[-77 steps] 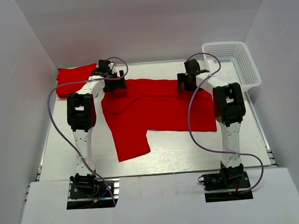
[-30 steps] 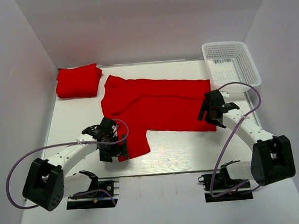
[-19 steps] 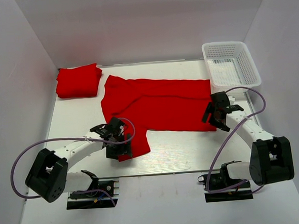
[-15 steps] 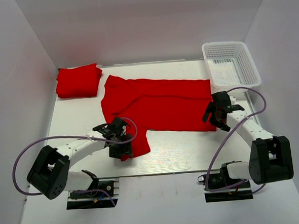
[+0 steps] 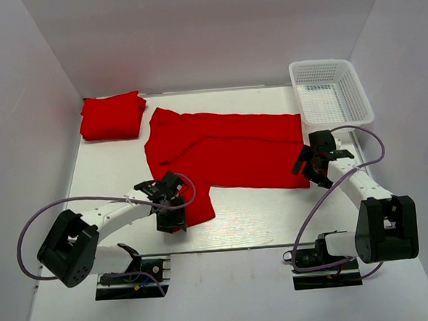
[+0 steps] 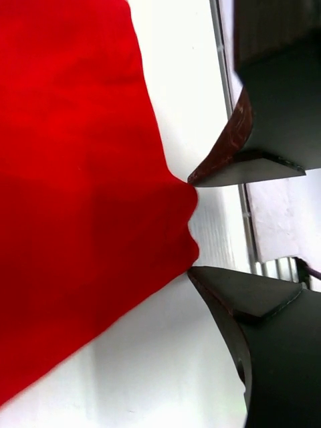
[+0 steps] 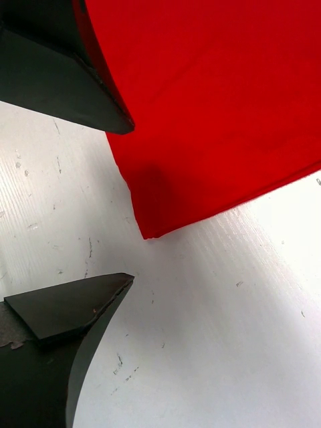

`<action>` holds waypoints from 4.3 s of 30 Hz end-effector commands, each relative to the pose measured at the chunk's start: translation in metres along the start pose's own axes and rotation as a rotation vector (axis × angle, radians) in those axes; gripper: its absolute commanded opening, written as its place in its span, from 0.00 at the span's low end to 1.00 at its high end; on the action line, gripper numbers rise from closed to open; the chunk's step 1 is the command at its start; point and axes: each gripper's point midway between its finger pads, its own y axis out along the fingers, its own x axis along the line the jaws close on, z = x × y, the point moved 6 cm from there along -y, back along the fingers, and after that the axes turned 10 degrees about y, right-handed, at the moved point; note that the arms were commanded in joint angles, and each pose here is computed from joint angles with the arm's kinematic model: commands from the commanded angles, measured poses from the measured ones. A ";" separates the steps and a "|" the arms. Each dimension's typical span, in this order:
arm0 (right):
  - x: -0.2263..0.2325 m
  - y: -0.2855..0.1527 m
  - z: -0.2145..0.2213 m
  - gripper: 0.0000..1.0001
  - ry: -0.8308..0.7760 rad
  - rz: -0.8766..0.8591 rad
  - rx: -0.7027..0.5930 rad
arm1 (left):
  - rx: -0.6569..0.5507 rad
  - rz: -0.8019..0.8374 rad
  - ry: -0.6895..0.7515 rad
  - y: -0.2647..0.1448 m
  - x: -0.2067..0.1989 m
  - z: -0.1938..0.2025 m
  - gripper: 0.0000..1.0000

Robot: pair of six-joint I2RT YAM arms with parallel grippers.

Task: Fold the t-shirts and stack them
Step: Grap the side of the flattened tshirt closest away from the robot with both arms, then fold the other side of the tshirt into a rectangle

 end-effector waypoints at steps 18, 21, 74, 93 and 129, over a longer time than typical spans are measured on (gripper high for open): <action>-0.004 0.007 0.000 0.90 0.019 -0.046 0.037 | 0.048 -0.206 -0.005 0.020 0.021 0.002 0.00; -0.002 0.009 0.002 0.90 0.009 -0.072 0.042 | -0.011 -0.234 -0.003 0.008 0.020 -0.011 0.00; 0.037 0.015 -0.056 0.00 -0.091 -0.045 0.026 | -0.711 -0.305 0.069 -0.108 -0.010 -0.202 0.00; 0.059 0.012 -0.092 0.00 -0.129 -0.059 -0.045 | -1.076 -0.424 0.364 -0.141 0.012 -0.287 0.00; 0.074 0.043 -0.119 0.00 -0.145 0.015 -0.074 | -1.318 -0.233 0.758 -0.093 0.041 -0.405 0.00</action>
